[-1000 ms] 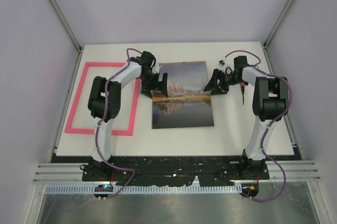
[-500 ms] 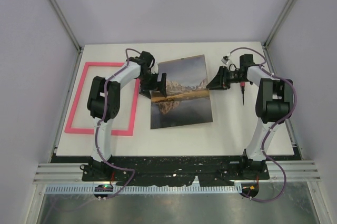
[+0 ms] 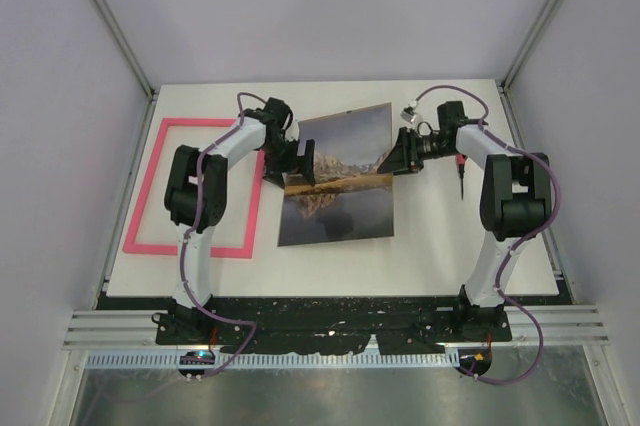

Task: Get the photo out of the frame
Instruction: Remove the photo frame item from the photo frame.

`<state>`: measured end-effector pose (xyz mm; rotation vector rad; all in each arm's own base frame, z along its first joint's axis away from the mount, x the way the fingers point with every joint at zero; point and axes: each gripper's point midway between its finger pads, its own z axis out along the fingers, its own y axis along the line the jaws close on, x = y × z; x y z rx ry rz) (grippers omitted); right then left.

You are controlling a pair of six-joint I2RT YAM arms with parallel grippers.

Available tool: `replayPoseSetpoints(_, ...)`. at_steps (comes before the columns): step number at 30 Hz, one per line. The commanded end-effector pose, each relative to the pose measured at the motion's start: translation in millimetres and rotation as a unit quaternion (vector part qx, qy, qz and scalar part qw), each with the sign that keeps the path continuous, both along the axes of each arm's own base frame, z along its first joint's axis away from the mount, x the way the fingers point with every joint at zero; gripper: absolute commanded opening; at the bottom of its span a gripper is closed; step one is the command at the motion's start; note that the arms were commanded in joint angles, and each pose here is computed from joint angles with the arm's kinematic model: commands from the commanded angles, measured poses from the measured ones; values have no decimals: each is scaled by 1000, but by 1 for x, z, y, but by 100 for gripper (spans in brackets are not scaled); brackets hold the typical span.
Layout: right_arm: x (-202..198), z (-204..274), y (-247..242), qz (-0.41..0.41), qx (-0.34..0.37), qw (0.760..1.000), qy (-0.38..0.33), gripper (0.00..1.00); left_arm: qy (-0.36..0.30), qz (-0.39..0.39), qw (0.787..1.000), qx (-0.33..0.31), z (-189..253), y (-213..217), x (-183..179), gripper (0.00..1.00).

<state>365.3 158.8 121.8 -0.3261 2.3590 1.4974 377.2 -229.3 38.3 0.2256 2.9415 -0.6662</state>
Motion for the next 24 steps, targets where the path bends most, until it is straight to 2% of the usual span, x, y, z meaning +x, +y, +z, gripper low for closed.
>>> replayPoseSetpoints(1, -27, 27, 46, 82, 3, 995, -52, 51, 20, -27, 998, -50, -12, -29, -14, 100)
replayPoseSetpoints(6, -21, 34, 51, 81, -27, 992, -91, 54, 22, -27, 998, -51, -12, -30, -16, 99)
replayPoseSetpoints(9, -17, 39, 53, 76, -21, 994, -81, 53, 20, -28, 998, -52, -12, -30, -15, 100)
replayPoseSetpoints(11, -13, 38, 53, 64, -23, 996, -62, 47, 21, -28, 998, -53, -11, -31, -16, 100)
replayPoseSetpoints(16, -5, 15, 45, 46, -25, 999, -14, 21, 21, -35, 996, -74, -7, -37, -17, 100)
replayPoseSetpoints(18, 1, 8, 33, 29, -22, 999, 2, 14, 18, -39, 995, -86, -2, -39, -18, 100)
replayPoseSetpoints(20, 6, 7, 19, 12, -10, 1000, 15, 9, 11, -44, 994, -97, 3, -42, -17, 100)
replayPoseSetpoints(24, 12, 24, -6, -7, 33, 999, 22, 8, 4, -52, 992, -117, 8, -47, -18, 100)
